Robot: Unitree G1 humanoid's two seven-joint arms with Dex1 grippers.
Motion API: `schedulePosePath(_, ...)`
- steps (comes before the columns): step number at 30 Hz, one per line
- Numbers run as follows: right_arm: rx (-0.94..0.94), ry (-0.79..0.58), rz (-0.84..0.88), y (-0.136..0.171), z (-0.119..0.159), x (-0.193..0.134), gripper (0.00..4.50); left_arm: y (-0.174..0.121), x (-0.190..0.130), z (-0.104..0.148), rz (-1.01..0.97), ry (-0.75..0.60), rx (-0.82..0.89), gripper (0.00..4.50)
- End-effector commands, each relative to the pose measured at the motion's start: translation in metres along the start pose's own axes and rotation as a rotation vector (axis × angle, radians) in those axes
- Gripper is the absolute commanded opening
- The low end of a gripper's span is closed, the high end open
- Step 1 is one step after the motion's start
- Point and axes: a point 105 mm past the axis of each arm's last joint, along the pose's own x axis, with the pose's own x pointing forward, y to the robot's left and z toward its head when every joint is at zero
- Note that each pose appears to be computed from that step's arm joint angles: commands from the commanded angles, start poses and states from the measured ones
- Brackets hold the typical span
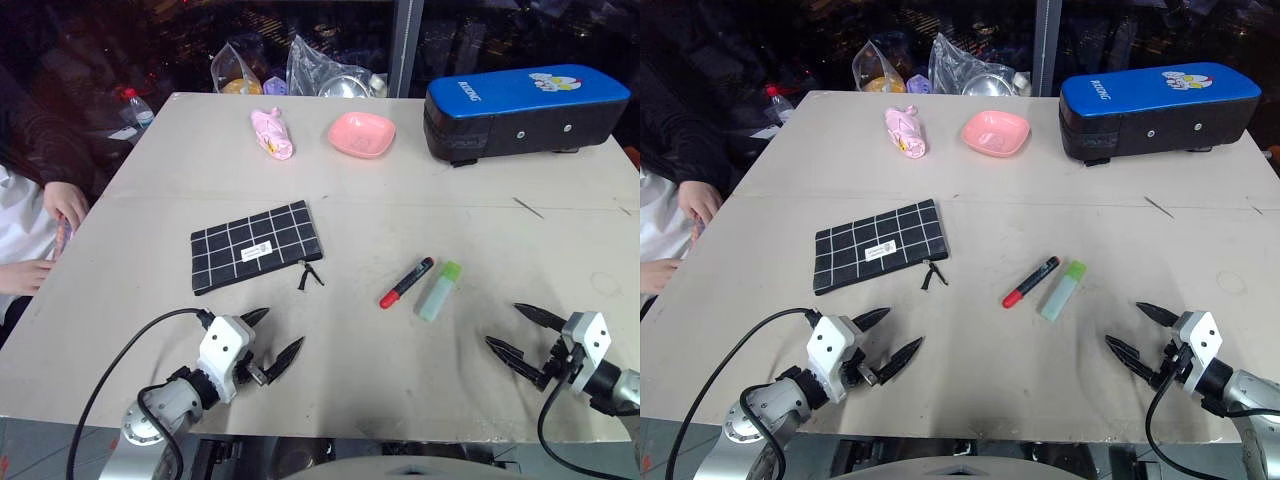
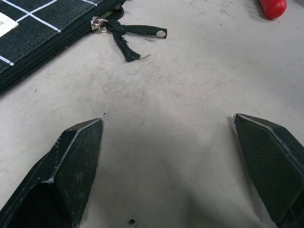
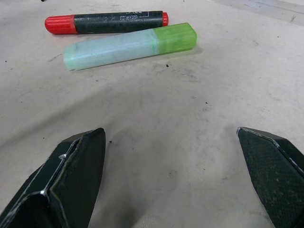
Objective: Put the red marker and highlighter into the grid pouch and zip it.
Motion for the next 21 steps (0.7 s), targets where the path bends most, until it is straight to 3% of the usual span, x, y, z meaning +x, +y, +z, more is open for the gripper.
schedulePosePath(1,-0.037,-0.023,0.000,-0.005,0.009,-0.001,4.49,0.002,-0.003,0.005,0.013,-0.021,0.024,4.49)
schedulePosePath(13,-0.054,-0.041,0.028,-0.002,0.014,0.002,4.49,0.008,-0.005,0.002,0.012,-0.031,0.021,4.49)
schedulePosePath(17,-0.095,-0.084,0.100,0.008,0.028,0.006,4.49,0.015,-0.015,0.003,-0.030,-0.014,0.046,4.49)
schedulePosePath(21,-0.107,-0.152,0.216,0.025,0.055,0.018,4.49,0.043,-0.030,0.014,-0.019,-0.021,0.102,4.49)
